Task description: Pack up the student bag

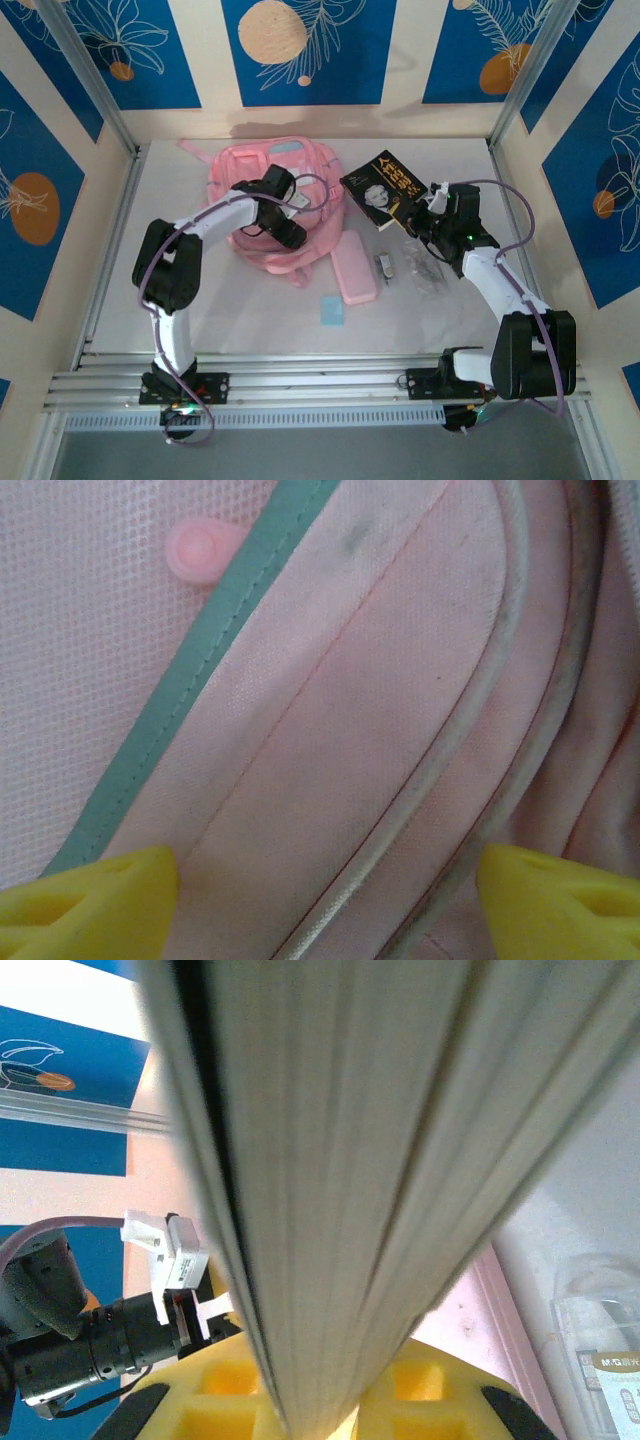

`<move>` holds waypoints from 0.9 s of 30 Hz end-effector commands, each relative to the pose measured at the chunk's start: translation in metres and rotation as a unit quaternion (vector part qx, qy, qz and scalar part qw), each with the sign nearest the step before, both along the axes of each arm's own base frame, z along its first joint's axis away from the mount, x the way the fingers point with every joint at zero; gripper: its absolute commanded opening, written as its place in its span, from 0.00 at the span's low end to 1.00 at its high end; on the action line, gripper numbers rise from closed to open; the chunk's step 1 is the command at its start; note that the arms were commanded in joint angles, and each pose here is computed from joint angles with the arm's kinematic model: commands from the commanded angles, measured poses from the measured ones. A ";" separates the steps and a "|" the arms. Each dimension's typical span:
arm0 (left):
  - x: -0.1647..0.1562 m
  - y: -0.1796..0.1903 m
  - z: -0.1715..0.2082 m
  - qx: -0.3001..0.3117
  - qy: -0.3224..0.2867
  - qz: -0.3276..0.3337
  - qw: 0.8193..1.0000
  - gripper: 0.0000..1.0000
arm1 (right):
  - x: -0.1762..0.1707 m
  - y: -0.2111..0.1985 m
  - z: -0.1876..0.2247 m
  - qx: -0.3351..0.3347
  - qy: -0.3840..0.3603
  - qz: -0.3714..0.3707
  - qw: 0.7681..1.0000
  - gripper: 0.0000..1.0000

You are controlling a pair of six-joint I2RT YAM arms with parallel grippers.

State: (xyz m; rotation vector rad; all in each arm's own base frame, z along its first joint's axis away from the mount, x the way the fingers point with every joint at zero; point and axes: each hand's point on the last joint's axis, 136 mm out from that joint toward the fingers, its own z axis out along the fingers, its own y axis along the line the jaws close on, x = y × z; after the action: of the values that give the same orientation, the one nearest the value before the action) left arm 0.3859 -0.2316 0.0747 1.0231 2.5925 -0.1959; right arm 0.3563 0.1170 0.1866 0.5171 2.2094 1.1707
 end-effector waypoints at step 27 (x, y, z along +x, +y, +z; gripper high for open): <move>0.024 -0.033 0.081 -0.153 -0.006 0.093 0.984 0.00 | -0.007 -0.009 0.035 -0.012 -0.058 -0.005 0.998 0.05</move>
State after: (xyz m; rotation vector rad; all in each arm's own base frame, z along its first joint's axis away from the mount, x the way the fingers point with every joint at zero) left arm 0.4120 -0.2515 0.1023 0.7870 2.5744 -0.3751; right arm 0.3485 0.1086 0.1937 0.5400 2.2015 1.1394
